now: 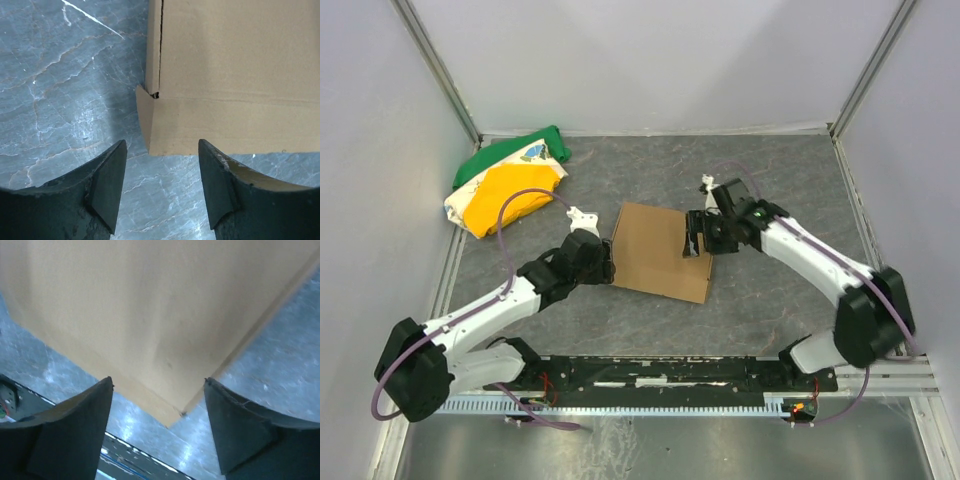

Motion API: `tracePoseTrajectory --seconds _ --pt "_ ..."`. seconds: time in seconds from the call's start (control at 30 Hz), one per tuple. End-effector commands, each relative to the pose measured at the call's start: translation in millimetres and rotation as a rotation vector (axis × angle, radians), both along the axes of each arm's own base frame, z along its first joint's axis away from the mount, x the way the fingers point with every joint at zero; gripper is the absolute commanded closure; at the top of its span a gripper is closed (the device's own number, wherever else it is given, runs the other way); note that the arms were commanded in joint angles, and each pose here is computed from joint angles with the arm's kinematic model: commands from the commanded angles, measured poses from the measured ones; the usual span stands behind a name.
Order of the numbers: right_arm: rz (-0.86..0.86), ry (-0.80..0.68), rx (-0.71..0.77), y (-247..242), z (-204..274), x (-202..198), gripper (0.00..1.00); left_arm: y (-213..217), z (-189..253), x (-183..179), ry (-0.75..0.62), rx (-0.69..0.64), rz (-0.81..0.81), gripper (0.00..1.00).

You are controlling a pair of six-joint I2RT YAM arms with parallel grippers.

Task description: Fold the paper box

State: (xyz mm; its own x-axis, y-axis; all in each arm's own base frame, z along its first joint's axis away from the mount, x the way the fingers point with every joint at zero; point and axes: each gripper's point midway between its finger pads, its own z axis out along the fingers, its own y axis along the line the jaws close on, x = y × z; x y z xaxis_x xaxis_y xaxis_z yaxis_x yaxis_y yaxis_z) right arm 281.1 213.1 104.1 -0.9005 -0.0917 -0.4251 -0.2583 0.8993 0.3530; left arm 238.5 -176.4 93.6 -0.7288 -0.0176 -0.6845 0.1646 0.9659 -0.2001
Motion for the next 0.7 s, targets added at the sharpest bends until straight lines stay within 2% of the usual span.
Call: tracePoseTrajectory --seconds 0.0,0.2,0.5,0.67 --pt "-0.078 -0.066 0.004 -27 18 -33 0.02 2 14 21 -0.122 -0.071 0.095 0.3" --pt "-0.132 -0.014 0.071 -34 -17 -68 0.0 -18 -7 19 -0.108 -0.133 0.01 0.29" --pt "-0.155 -0.036 0.123 -24 -22 -67 0.04 -35 -15 10 -0.065 -0.199 -0.06 0.3" --pt "-0.157 -0.015 0.125 -19 -31 -64 0.06 -27 -20 12 -0.074 -0.159 -0.038 0.31"
